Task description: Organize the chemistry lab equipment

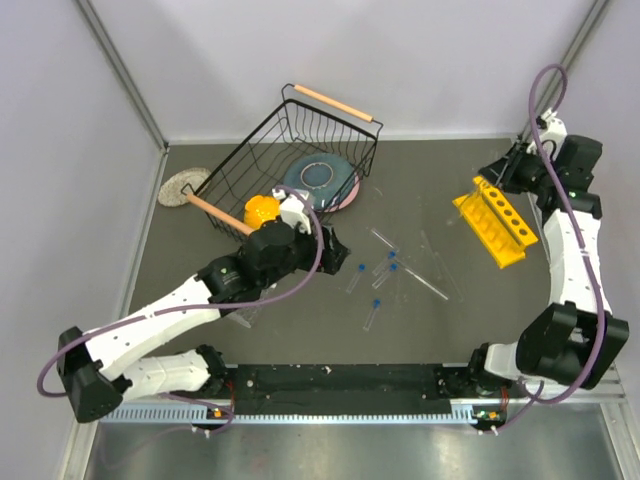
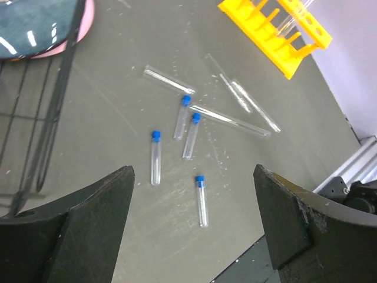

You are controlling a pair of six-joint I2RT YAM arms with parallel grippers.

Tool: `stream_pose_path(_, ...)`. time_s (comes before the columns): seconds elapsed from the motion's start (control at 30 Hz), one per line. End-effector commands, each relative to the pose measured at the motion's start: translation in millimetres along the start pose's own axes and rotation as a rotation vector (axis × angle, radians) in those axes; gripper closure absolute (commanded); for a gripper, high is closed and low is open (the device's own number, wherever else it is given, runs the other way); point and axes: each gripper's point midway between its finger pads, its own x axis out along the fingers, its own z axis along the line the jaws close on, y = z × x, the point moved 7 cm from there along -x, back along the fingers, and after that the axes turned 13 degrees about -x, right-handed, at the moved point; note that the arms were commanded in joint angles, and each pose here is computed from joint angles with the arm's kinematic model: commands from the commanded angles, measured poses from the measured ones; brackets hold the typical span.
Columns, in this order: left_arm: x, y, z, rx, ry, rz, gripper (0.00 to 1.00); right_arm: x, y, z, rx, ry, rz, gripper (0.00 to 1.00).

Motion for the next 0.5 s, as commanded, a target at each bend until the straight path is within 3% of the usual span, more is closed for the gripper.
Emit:
stream_pose_path(0.0, -4.6, 1.7, 20.1, -0.035, -0.036, -0.023, 0.12, 2.9, -30.6, -50.4, -0.238, 0.241, -0.076, 0.90)
stream_pose_path(0.17, -7.9, 5.0, 29.2, -0.043, -0.058, -0.016, 0.12, 13.4, -48.3, -83.0, -0.325, 0.365, -0.118, 0.89)
stream_pose_path(0.47, -7.6, 13.0, 36.0, -0.067, -0.074, -0.001, 0.12, 10.6, -80.1, -102.5, -0.370, 0.427, -0.162, 0.89)
